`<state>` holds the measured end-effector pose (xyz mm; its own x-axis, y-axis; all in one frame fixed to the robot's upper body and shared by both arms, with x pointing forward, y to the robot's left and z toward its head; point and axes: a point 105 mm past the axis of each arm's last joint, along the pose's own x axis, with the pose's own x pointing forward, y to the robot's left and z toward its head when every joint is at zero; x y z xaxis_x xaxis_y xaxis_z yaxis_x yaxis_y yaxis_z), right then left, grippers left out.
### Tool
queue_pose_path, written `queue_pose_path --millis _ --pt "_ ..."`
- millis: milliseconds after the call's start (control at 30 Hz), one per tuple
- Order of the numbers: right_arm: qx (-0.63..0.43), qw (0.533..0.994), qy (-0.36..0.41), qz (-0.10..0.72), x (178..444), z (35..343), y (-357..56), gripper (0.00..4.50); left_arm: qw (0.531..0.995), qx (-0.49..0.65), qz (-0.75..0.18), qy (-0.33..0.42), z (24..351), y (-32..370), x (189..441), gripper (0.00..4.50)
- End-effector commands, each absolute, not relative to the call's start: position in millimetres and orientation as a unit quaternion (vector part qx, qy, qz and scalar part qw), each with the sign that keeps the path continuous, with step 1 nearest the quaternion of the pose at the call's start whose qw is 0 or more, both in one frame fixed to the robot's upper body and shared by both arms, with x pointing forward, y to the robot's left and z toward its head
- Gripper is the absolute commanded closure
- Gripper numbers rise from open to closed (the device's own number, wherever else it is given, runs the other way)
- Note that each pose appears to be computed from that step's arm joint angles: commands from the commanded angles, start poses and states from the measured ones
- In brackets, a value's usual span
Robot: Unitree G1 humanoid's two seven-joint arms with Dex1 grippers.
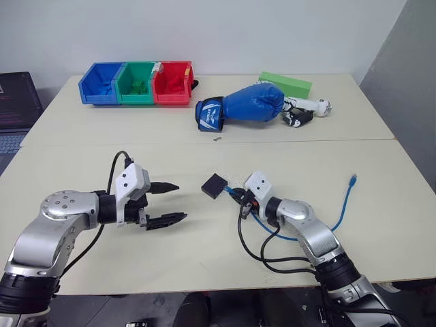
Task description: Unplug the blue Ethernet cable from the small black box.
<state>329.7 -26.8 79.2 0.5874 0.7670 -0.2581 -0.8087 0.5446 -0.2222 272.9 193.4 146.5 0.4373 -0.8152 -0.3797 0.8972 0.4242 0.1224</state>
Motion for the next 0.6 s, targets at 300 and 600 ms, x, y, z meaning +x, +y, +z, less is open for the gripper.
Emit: queue_pose_path --millis 300,600 --pt "-0.358 0.713 -0.143 0.586 305.5 153.8 -34.0 4.39 0.823 -0.063 -0.537 0.173 141.9 167.3 272.4 0.17" --pt "-0.412 0.628 -0.185 0.634 285.5 173.8 -28.9 4.4 0.79 -0.154 -0.567 0.175 149.4 145.8 264.7 0.17"
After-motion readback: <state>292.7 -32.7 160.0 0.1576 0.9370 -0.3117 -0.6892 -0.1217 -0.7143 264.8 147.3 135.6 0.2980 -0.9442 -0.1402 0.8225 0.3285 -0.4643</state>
